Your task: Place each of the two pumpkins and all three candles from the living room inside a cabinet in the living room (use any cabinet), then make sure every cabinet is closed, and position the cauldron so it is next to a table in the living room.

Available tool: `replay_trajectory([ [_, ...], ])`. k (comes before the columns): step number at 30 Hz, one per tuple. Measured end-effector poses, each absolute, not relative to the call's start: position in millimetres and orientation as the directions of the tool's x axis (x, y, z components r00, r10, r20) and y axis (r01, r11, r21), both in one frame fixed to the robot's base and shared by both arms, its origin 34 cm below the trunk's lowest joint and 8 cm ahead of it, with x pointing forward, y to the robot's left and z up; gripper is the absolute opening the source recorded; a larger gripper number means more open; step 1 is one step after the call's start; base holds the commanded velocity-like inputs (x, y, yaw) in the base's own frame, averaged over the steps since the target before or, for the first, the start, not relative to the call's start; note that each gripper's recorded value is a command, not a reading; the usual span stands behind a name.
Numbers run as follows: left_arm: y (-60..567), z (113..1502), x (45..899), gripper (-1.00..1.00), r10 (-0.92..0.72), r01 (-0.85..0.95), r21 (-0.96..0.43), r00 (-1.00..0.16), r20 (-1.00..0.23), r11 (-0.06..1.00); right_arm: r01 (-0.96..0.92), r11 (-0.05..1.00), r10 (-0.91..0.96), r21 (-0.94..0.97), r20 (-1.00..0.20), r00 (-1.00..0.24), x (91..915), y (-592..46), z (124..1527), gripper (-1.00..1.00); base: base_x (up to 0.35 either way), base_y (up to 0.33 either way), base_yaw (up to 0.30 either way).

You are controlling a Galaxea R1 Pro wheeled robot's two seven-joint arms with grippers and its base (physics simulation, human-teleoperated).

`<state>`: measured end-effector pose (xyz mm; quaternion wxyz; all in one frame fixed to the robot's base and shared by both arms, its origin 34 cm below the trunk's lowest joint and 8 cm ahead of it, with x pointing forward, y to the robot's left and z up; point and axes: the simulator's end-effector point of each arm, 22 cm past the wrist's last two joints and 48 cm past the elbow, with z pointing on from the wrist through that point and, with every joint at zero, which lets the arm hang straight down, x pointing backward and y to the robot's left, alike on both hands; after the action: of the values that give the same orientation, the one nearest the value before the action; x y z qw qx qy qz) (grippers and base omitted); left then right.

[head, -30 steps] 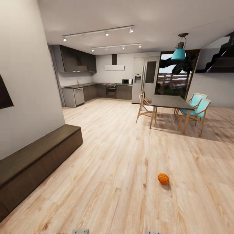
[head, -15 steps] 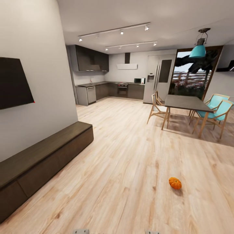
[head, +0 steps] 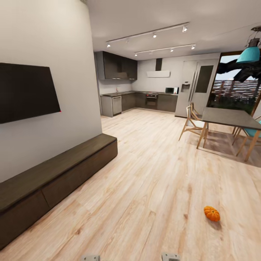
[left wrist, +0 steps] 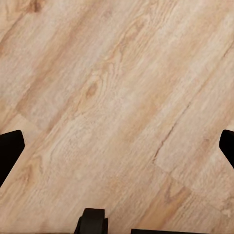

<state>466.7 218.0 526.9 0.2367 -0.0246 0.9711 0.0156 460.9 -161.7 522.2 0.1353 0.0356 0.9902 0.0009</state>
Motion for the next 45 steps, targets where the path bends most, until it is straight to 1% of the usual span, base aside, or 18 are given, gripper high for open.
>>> replay_trajectory([
  [9, 218, 518, 453, 1.00, -0.039, -0.054, 0.021, -0.902, -0.431, 0.998, 0.075, 0.997, 0.075, 0.010, -0.263, -0.962, 459, -163, 521, 1.00, 0.000, 0.000, 0.275],
  [17, 218, 516, 450, 1.00, -0.039, -0.053, 0.022, -0.905, -0.424, 0.998, 0.054, 0.999, 0.052, -0.003, -0.209, -0.976, 435, -162, 509, 1.00, 0.000, 0.000, 0.275],
  [45, 217, 516, 450, 1.00, -0.037, -0.051, 0.023, -0.905, -0.424, 0.998, 0.058, 0.998, 0.056, -0.004, -0.236, -0.970, 440, -163, 509, 1.00, 0.000, -0.008, 0.275],
])
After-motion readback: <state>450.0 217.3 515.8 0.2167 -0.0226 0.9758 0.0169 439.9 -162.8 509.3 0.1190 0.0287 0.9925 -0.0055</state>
